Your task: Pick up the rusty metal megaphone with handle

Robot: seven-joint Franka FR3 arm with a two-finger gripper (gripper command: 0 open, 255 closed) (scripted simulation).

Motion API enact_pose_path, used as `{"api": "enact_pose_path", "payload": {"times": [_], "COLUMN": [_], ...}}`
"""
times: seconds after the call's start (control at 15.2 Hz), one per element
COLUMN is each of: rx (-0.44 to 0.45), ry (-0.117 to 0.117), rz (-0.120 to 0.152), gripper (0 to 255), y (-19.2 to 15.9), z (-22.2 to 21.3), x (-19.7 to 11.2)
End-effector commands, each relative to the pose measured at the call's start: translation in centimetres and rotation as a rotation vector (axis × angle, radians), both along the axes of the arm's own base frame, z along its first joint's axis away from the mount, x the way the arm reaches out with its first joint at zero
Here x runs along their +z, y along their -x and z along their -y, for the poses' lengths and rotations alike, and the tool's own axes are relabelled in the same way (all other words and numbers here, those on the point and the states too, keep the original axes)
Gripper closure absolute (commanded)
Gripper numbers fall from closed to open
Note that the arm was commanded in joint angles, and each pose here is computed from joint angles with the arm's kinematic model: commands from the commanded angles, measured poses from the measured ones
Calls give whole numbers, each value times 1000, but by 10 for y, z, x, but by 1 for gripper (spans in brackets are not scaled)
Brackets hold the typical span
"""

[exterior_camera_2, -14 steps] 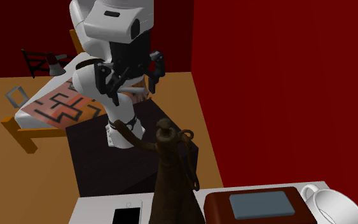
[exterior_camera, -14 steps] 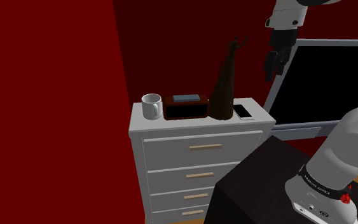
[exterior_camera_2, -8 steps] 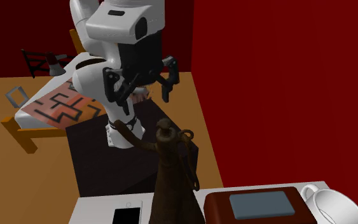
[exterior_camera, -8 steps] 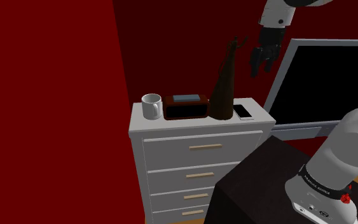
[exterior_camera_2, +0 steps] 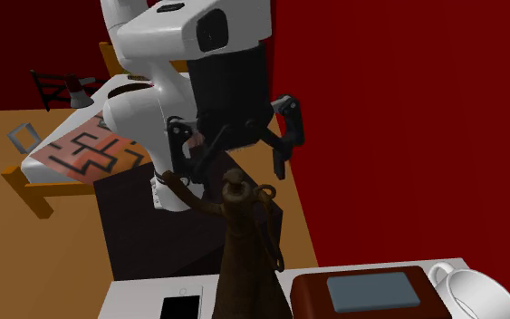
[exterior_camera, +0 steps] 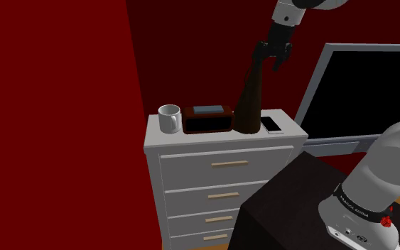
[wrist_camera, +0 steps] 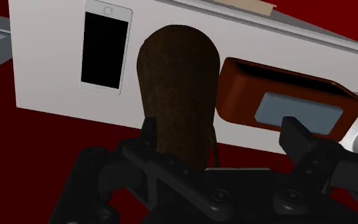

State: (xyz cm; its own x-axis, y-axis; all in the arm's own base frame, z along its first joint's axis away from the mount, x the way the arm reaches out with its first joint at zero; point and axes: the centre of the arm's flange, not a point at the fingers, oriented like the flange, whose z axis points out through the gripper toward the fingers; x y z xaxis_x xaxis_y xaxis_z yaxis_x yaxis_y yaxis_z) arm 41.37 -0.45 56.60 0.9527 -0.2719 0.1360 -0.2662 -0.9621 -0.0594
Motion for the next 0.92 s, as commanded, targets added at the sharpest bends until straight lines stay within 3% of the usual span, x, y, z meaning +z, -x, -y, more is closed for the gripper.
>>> {"api": "enact_pose_path", "payload": {"times": [0.0,0.07,0.66,0.73,0.86], "rx": [-58,-78,-78,-78,-78], "ry": [-12,-15,-15,-15,-15], "rz": [51,68,68,68,68], "gripper": [0,0,0,255,255], "y": [-18,-24,-24,-25,-25], "z": [4,6,6,5,6], "x": [5,6,-34,-33,-33]}}
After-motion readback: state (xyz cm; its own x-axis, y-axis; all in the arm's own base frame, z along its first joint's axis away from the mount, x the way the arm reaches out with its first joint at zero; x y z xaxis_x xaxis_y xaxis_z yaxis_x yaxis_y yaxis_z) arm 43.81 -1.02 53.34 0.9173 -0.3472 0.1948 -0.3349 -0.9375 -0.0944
